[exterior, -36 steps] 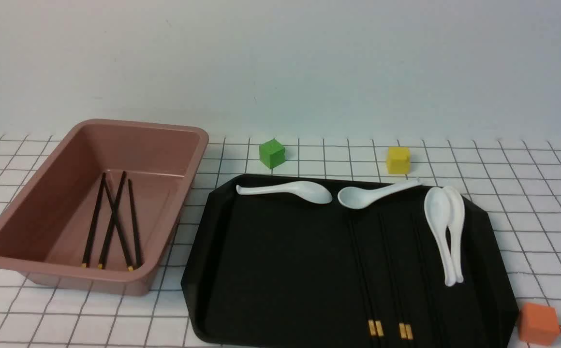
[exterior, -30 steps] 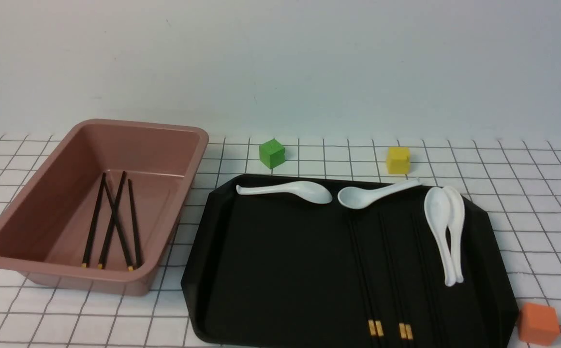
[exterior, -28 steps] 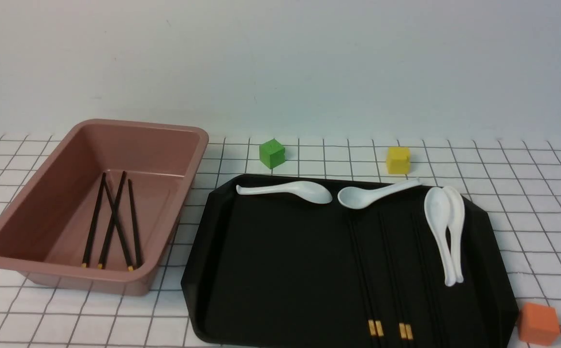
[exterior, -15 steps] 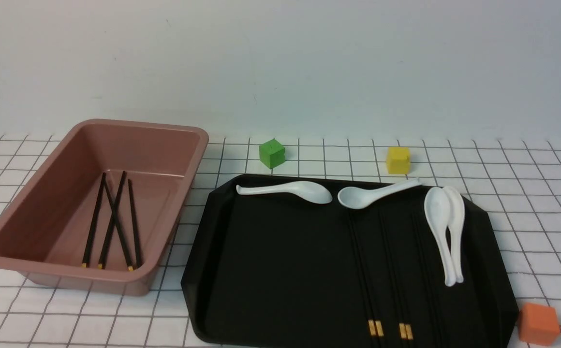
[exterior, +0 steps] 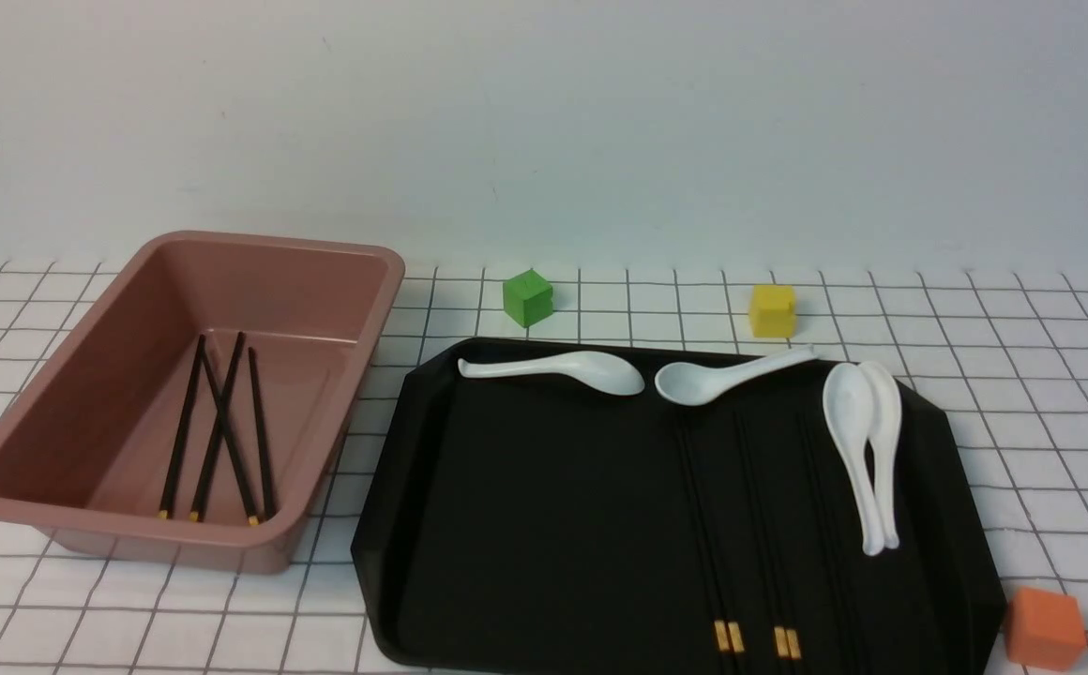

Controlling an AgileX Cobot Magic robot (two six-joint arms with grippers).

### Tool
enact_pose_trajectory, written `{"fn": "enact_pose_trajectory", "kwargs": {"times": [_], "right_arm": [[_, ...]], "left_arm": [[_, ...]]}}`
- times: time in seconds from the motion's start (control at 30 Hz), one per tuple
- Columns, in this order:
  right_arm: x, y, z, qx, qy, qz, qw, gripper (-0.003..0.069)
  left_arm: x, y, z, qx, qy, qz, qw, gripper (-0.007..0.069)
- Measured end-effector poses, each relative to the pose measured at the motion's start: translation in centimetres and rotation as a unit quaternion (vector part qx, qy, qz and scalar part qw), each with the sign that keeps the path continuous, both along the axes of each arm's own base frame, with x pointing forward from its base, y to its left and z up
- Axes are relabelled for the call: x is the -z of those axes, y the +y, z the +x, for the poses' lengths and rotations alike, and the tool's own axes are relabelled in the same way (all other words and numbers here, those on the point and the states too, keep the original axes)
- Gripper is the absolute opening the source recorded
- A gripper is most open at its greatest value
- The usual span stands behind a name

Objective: On white black tablecloth take chopsticks from black tray and put them in box.
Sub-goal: 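Move the gripper over the chopsticks on the black tray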

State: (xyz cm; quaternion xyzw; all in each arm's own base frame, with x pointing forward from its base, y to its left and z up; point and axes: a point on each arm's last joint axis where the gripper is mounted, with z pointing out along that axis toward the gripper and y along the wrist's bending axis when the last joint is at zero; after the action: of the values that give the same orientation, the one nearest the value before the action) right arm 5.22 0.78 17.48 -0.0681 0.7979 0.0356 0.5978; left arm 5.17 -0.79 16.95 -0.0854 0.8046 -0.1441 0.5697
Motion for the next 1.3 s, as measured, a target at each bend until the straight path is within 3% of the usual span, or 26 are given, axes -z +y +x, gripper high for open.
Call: {"fn": "enact_pose_trajectory", "kwargs": {"times": [0.17,0.27,0.37,0.47,0.57,0.8,0.9,0.97,1.03,1.1,1.13,1.2,1.23,1.3], "right_arm": [[-0.1,0.0,0.0,0.004,-0.004,0.015,1.0,0.024],[-0.3,0.5,0.0,0.018,0.006,0.162,0.987,0.024],[-0.6,0.9,0.1,0.032,0.019,0.316,0.948,0.024],[-0.9,1.0,0.1,0.037,0.025,0.393,0.918,0.024],[-1.0,1.1,0.1,0.037,0.025,0.405,0.913,0.024],[-2.5,0.9,0.0,0.029,-0.008,0.382,0.924,0.0236],[-7.2,0.7,-0.1,0.015,-0.055,0.298,0.953,0.0163],[-8.8,0.6,0.3,0.019,-0.038,0.245,0.969,0.0096],[-10.8,0.5,1.1,0.03,0.004,0.185,0.982,0.0019],[-11.1,0.3,2.4,0.055,0.099,0.132,0.985,-0.001],[-10.9,0.1,3.4,0.08,0.174,0.101,0.976,-0.001],[-10.5,0.0,4.2,0.098,0.226,0.085,0.966,-0.001],[-9.9,0.0,5.4,0.121,0.296,0.067,0.945,-0.0009],[-9.0,0.2,6.7,0.127,0.347,0.059,0.927,-0.0008]], "left_arm": [[0.0,0.0,0.0,0.0,0.0,0.0,1.0,0.0053],[0.0,0.0,0.0,0.0,0.0,0.0,1.0,0.0057],[0.0,0.0,0.0,0.0,0.0,0.0,1.0,0.0058],[0.0,0.0,0.0,0.0,0.0,0.0,1.0,0.006],[0.0,0.0,0.0,0.0,0.0,0.0,1.0,0.0061],[0.0,0.0,0.0,0.0,0.0,0.0,1.0,0.0061],[0.0,0.0,0.0,0.0,0.0,0.0,1.0,0.0061],[0.0,0.0,0.0,0.0,0.0,0.0,1.0,0.0061],[0.0,0.0,0.0,0.0,0.0,0.0,1.0,0.0064],[0.0,0.0,0.0,0.0,0.0,0.0,1.0,0.0068],[0.0,0.0,0.0,0.0,0.0,0.0,1.0,0.0069],[0.0,0.0,0.0,0.0,0.0,0.0,1.0,0.0071],[0.0,0.0,0.0,0.0,0.0,0.0,1.0,0.0072],[0.0,0.0,0.0,0.0,0.0,0.0,1.0,0.0072]]}}
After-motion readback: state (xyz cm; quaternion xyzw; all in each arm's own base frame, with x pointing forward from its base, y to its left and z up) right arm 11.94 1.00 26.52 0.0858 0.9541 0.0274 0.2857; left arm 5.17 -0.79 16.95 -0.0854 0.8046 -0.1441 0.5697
